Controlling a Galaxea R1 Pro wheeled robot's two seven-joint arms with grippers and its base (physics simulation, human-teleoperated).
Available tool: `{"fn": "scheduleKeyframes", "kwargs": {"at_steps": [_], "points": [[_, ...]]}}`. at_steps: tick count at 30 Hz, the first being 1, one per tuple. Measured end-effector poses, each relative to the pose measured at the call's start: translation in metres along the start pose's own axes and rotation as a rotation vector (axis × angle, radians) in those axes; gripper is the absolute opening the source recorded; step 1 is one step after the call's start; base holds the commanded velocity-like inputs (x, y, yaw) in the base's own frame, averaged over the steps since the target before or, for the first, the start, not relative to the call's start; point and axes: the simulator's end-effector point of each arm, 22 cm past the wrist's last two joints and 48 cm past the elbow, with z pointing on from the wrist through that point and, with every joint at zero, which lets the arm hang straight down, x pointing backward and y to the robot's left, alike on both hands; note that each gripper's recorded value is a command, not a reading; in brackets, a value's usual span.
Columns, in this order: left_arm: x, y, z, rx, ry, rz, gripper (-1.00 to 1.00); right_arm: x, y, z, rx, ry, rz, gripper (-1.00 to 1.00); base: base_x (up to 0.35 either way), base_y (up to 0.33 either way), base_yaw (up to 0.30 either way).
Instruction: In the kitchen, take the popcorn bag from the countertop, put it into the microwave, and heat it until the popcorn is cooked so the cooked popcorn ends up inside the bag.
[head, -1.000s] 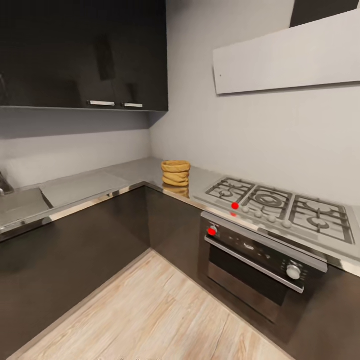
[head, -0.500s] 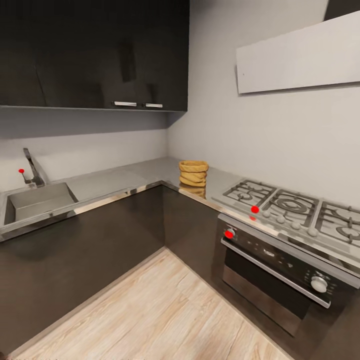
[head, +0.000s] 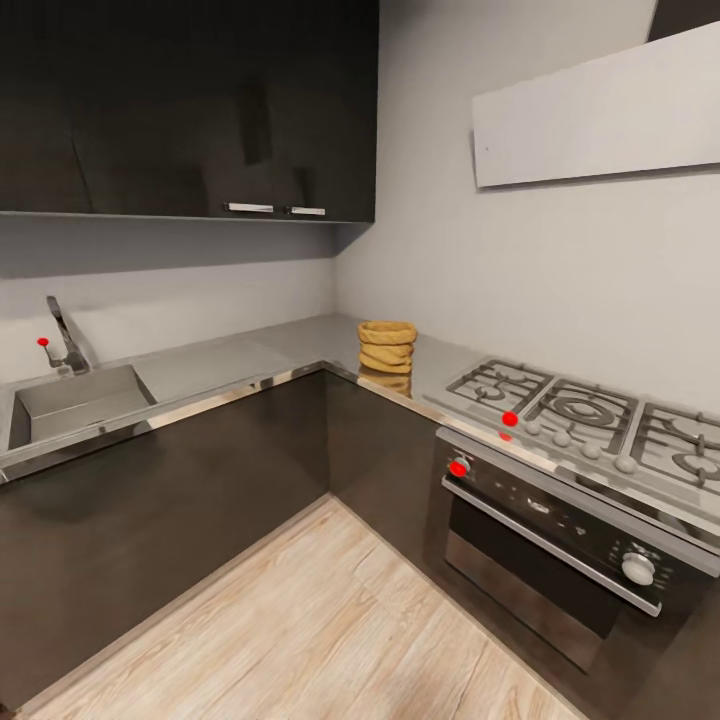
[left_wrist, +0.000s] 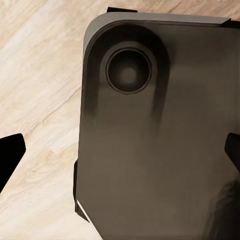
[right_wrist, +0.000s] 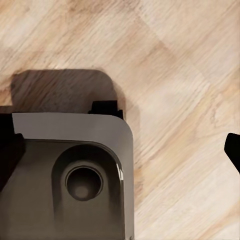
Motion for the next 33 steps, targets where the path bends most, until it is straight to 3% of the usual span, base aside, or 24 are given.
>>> {"fn": "scheduleKeyframes", "kwargs": {"at_steps": [15,33], "points": [[0.0024,-0.0052,-0.0001,0.008,0.007,-0.011,1.00,-0.0001,-0.0004,-0.0001,0.001,0.000,-0.002,1.00,0.014,0.000,0.000],[0.0021,-0.0038,-0.0002,0.007,0.004,-0.003,1.00,0.0001,-0.0005,-0.0002,0.001,0.000,-0.001,1.00,0.278,0.166,0.000]]}}
